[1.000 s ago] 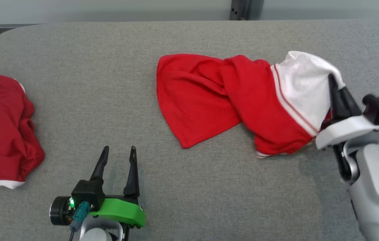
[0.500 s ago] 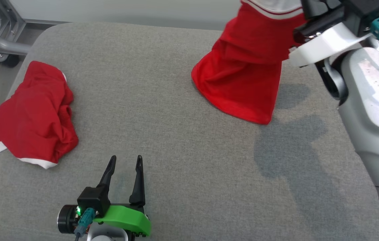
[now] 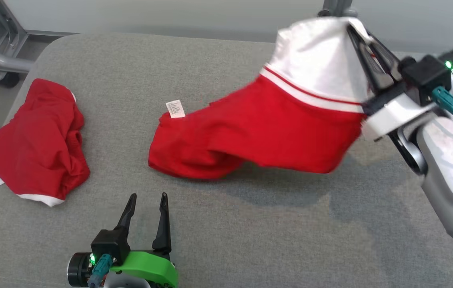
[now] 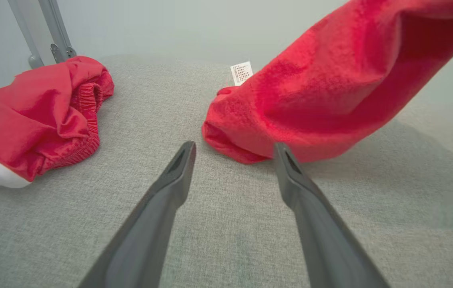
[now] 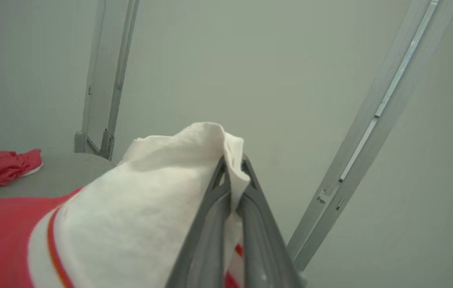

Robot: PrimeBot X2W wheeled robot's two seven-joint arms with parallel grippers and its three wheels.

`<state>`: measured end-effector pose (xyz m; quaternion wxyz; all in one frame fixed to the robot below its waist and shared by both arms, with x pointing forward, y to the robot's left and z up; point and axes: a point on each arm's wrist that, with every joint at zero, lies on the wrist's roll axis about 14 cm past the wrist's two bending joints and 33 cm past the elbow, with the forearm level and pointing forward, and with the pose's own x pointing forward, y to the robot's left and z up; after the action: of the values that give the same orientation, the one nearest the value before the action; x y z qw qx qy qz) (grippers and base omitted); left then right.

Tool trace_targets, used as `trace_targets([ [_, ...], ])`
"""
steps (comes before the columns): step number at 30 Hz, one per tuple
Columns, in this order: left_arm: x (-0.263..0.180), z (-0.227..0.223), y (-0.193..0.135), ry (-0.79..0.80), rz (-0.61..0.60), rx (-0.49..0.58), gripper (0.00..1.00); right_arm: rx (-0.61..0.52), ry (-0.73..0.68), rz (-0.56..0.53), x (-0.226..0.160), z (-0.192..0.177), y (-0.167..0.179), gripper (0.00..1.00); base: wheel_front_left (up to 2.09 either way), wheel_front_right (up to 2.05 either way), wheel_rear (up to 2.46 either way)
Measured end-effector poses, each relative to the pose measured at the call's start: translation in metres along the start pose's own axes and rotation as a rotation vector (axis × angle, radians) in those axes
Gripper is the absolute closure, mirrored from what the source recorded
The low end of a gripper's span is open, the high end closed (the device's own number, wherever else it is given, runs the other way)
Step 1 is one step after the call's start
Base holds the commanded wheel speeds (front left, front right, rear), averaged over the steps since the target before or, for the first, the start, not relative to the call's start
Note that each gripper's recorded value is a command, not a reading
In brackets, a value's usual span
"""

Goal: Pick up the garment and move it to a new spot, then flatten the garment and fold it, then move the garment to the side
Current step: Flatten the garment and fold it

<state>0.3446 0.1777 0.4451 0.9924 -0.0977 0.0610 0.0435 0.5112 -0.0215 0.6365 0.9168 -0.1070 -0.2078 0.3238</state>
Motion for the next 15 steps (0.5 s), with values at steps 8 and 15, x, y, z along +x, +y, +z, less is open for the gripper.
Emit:
trace_targets([
  [8,0.009,-0.008,-0.013,0.026,-0.05,0.015,0.0,0.072,0.305,-0.279,-0.098,-0.094,-0.061,0.0,0.0,0.0,0.0],
  [15,0.014,-0.009,-0.022,0.029,-0.081,0.02,0.0,0.123,0.296,-0.387,-0.13,-0.088,-0.063,0.0,0.0,0.0,0.0],
])
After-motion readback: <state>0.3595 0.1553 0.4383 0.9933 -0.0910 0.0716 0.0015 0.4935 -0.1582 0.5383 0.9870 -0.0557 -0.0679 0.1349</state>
